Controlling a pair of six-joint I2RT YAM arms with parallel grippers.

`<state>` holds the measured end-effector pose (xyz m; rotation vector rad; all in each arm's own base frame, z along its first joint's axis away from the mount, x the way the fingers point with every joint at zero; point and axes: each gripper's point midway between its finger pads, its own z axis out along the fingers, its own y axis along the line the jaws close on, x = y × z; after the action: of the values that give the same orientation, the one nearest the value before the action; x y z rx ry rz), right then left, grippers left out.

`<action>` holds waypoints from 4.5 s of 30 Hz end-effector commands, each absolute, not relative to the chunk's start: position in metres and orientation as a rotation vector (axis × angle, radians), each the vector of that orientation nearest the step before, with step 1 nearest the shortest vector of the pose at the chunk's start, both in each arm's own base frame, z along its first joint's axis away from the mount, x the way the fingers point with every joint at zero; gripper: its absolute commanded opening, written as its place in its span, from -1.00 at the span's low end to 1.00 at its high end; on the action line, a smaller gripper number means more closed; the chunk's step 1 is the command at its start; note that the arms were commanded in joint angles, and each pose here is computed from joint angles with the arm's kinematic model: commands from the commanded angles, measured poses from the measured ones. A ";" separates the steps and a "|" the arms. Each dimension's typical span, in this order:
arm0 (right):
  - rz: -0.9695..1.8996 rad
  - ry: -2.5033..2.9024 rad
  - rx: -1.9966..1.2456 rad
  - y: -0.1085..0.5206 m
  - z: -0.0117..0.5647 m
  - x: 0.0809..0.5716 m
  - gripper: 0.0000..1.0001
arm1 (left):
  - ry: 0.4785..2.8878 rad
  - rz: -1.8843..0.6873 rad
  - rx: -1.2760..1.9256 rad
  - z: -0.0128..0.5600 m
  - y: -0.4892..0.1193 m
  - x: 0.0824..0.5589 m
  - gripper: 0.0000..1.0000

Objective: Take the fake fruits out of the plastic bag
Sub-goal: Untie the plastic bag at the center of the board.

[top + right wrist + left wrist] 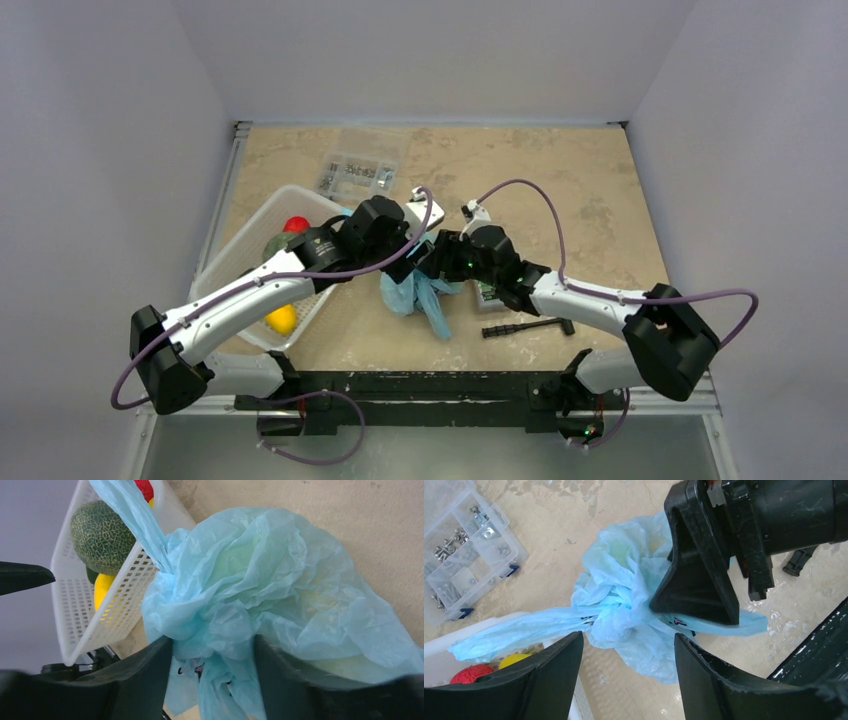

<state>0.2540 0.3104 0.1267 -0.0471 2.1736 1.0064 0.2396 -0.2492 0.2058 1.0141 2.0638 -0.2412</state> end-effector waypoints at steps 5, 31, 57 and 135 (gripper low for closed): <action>1.209 2.008 0.081 0.322 0.169 0.255 -1.00 | 2.035 -0.311 1.101 0.213 -0.266 0.236 0.34; 1.180 1.983 0.087 0.300 0.188 0.243 -1.00 | 2.143 0.075 1.046 0.190 -0.233 0.275 -0.99; 0.941 1.889 -0.119 0.263 0.227 0.245 -0.20 | 1.962 -0.204 1.032 0.223 -0.254 0.256 -1.00; 0.863 1.855 0.034 0.257 0.211 0.246 -0.91 | 1.938 -0.053 0.834 0.247 -0.226 0.274 -1.00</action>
<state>0.2439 0.2527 0.1938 -0.0251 1.9351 0.5614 0.2670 -0.2281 0.2145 0.9211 2.0214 -0.0407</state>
